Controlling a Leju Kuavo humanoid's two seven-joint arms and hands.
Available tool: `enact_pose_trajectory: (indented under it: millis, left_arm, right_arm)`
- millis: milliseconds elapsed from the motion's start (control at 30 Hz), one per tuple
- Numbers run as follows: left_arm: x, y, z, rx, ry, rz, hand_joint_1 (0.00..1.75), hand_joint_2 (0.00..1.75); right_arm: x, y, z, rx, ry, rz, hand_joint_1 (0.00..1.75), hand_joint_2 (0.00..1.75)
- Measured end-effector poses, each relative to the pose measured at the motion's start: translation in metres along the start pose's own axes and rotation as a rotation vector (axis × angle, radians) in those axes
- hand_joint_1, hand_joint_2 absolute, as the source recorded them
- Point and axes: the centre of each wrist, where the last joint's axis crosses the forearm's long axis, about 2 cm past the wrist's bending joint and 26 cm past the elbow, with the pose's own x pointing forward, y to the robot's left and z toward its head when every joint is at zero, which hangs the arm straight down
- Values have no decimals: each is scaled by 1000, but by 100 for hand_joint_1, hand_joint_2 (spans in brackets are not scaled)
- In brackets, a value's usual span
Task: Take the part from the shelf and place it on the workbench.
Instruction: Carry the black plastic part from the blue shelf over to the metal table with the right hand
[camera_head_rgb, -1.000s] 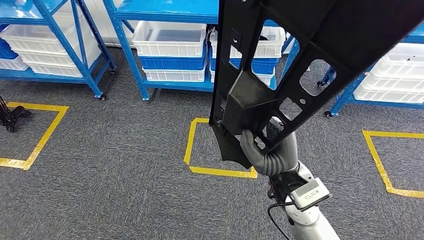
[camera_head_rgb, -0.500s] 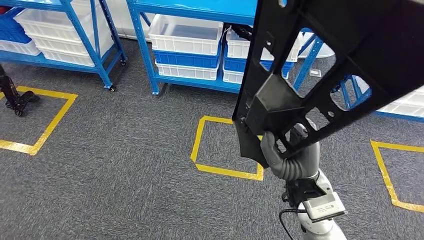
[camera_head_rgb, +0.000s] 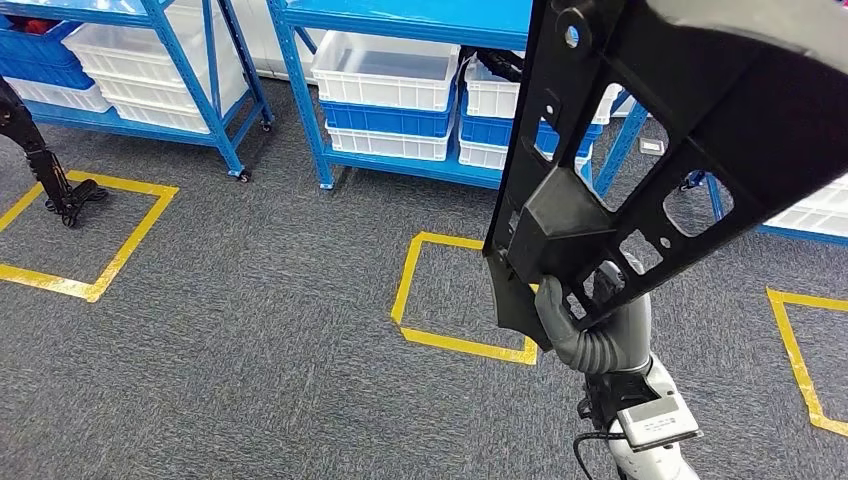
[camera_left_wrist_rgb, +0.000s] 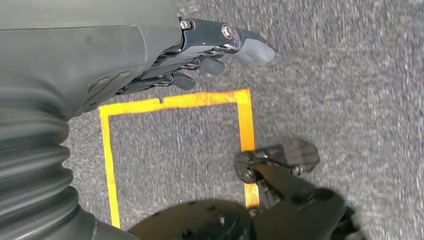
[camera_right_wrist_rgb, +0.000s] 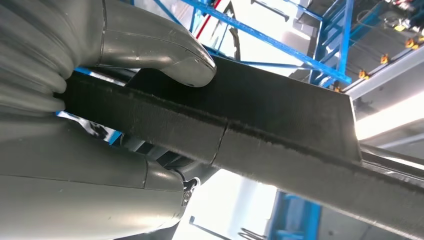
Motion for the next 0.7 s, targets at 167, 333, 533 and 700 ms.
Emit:
enact_pose_trajectory:
  millis: [167, 333, 533, 700]
  left_arm:
    - [2, -7, 1, -37, -7, -2, 0, 175]
    - [8, -18, 2, -101, -15, -21, 0, 175]
    - [19, -22, 0, -100, -88, -13, 0, 175]
    - [31, -18, -4, -72, -140, 32, 0, 175]
  right_arm:
    - [1, 3, 6, 11, 30, 12, 175, 175]
    - [4, 11, 8, 26, 35, 74, 175, 175]
    - [6, 16, -3, 48, -8, 70, 175, 175]
    - [4, 22, -22, 65, -64, 24, 175, 175]
